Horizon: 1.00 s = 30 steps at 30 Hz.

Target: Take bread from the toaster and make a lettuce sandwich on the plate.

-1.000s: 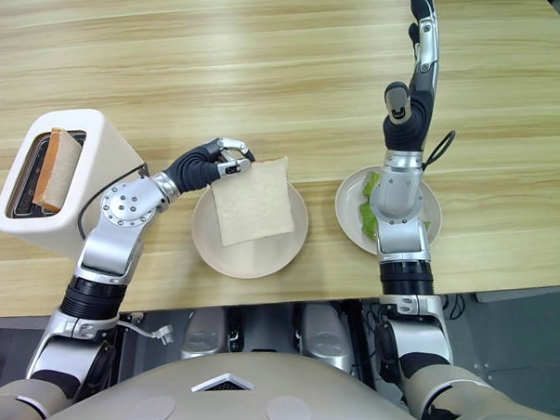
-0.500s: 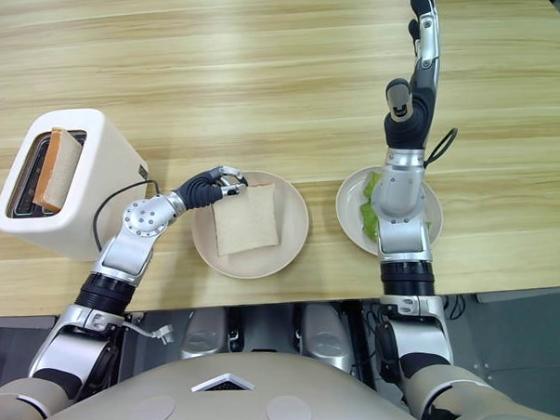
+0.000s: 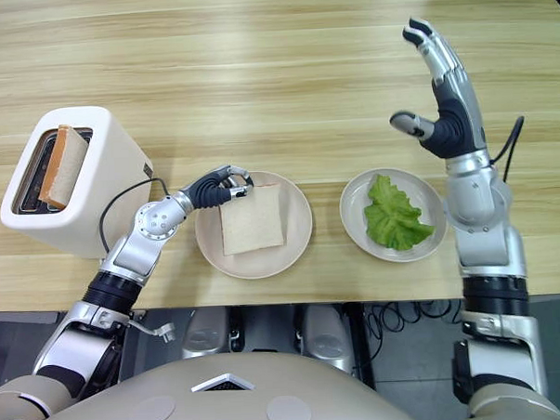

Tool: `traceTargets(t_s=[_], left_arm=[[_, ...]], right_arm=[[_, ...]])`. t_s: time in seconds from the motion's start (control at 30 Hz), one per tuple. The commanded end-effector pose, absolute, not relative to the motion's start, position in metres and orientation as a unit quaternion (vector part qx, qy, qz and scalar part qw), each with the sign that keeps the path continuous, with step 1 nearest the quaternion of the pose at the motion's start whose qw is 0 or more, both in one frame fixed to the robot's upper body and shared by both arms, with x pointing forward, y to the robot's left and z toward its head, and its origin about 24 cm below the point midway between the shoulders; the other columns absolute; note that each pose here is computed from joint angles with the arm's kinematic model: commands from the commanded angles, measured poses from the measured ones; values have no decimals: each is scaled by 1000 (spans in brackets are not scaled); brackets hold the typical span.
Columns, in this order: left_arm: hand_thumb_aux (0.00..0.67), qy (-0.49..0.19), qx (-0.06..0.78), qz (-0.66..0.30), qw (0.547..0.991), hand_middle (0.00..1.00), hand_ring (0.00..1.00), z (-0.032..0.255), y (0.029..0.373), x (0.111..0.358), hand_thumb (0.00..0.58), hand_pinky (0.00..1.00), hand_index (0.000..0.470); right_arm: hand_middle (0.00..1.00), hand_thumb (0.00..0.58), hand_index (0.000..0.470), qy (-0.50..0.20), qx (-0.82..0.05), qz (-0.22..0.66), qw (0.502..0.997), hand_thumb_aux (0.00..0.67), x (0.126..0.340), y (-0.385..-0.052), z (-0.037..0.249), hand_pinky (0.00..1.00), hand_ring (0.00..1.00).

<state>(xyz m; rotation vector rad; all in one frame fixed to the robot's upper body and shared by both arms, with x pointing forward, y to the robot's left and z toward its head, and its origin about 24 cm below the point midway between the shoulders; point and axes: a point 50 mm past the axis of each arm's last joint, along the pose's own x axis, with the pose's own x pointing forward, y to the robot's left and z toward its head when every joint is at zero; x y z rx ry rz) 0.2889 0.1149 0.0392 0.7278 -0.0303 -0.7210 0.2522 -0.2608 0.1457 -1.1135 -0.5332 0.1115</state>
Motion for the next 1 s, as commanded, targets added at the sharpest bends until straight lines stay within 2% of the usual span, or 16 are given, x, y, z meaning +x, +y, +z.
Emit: traceTargets(t_s=[0.03, 0.17, 0.2, 0.23, 0.27, 0.3, 0.33, 0.4, 0.53, 0.83, 1.0], left_arm=[[670, -8, 378, -331, 864, 1000, 1000, 35, 125, 292, 580, 1000, 460], [670, -14, 394, -320, 862, 1000, 1000, 36, 132, 293, 580, 1000, 460], [465, -13, 392, -319, 863, 549, 549, 36, 134, 293, 526, 549, 319], [370, -13, 392, -317, 864, 212, 212, 36, 135, 293, 464, 212, 254], [370, -14, 393, -317, 863, 212, 212, 36, 137, 293, 464, 212, 254], [79, -14, 394, -316, 863, 0, 0, 36, 138, 292, 128, 0, 54], [79, -14, 396, -315, 862, 0, 0, 37, 139, 292, 128, 0, 54], [0, -15, 400, -313, 861, 0, 0, 37, 142, 291, 0, 0, 0], [0, -17, 408, -307, 860, 0, 0, 39, 147, 290, 0, 0, 0], [0, -43, 422, -293, 857, 0, 0, 51, 149, 289, 0, 0, 0], [0, -74, 410, -282, 864, 0, 0, 69, 148, 287, 0, 0, 0]], right_arm=[[0, 0, 0, -178, -599, 158, 765, 0, 244, -264, 117, 0, 0], [0, 0, 0, -118, -673, 244, 688, 0, 231, -278, 93, 0, 0], [0, 0, 0, -107, -688, 247, 674, 0, 230, -283, 91, 0, 0], [0, 0, 0, -96, -705, 245, 658, 0, 229, -290, 89, 0, 0], [0, 0, 0, -86, -721, 247, 641, 0, 228, -295, 87, 0, 0], [0, 0, 0, -76, -735, 252, 624, 0, 227, -299, 83, 0, 0], [0, 0, 0, -68, -747, 259, 609, 0, 225, -303, 80, 0, 0], [0, 0, 0, -54, -774, 270, 571, 0, 222, -309, 72, 0, 0], [0, 0, 0, -41, -808, 278, 518, 0, 222, -319, 61, 0, 0], [0, 0, 0, -47, -845, 272, 459, 0, 228, -326, 52, 0, 0], [0, 0, 0, -50, -852, 266, 448, 0, 231, -327, 48, 0, 0]])
